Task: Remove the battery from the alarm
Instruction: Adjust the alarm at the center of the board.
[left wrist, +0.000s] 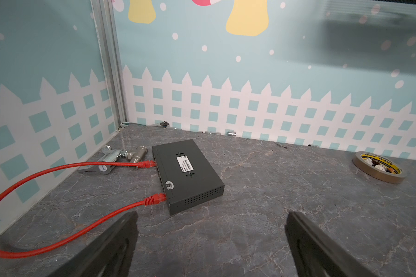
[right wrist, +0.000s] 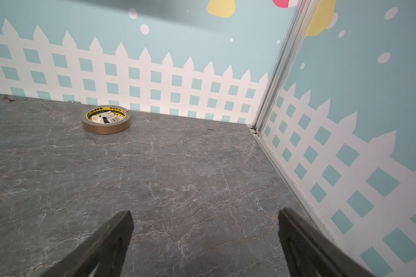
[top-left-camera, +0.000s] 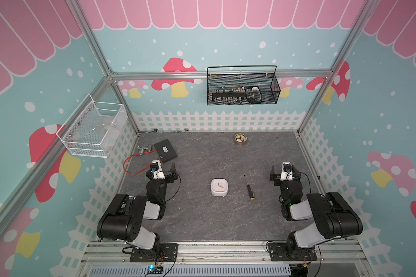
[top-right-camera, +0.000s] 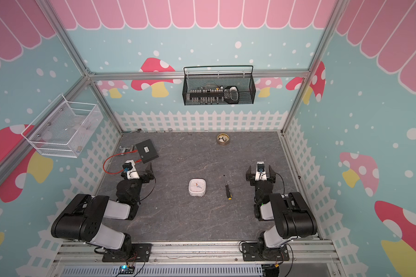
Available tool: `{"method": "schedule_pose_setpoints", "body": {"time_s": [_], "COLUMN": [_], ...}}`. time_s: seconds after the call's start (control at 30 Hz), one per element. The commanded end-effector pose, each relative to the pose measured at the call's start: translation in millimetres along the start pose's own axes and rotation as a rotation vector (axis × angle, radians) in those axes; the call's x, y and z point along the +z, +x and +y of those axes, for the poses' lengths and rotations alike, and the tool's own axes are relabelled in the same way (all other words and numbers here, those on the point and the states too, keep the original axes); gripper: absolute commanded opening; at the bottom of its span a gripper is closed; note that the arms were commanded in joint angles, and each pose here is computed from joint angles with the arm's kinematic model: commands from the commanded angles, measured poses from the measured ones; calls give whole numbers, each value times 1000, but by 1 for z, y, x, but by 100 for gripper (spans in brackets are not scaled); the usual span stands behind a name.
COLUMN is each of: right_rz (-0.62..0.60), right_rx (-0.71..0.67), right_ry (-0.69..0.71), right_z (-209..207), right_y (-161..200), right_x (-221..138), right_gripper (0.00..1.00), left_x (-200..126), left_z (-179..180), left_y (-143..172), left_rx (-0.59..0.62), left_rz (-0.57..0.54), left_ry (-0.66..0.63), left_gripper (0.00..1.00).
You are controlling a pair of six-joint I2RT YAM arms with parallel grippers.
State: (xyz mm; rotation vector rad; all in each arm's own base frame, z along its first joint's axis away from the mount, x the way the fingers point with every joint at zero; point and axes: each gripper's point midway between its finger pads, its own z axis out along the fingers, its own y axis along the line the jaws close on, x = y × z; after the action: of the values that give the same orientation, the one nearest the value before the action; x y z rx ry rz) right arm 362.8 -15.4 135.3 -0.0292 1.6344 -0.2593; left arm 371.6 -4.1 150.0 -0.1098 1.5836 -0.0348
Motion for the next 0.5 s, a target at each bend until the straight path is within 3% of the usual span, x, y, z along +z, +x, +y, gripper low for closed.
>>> {"method": "schedule_pose_setpoints", "body": {"time_s": [0.0, 0.47], "right_rz": [-16, -13], "right_rx": [6, 10], "right_ry": [5, 3], "right_z": [0, -1], "right_y": [-5, -5], "right_x": [1, 1], "right_gripper": [99, 100], "left_x": [4, 4], "left_z": [-2, -1], "left_y": [-2, -3], "left_rx": [4, 6], "left_rz": [-1, -2], "left_ry": [7, 6], "left_gripper": [99, 99]}}
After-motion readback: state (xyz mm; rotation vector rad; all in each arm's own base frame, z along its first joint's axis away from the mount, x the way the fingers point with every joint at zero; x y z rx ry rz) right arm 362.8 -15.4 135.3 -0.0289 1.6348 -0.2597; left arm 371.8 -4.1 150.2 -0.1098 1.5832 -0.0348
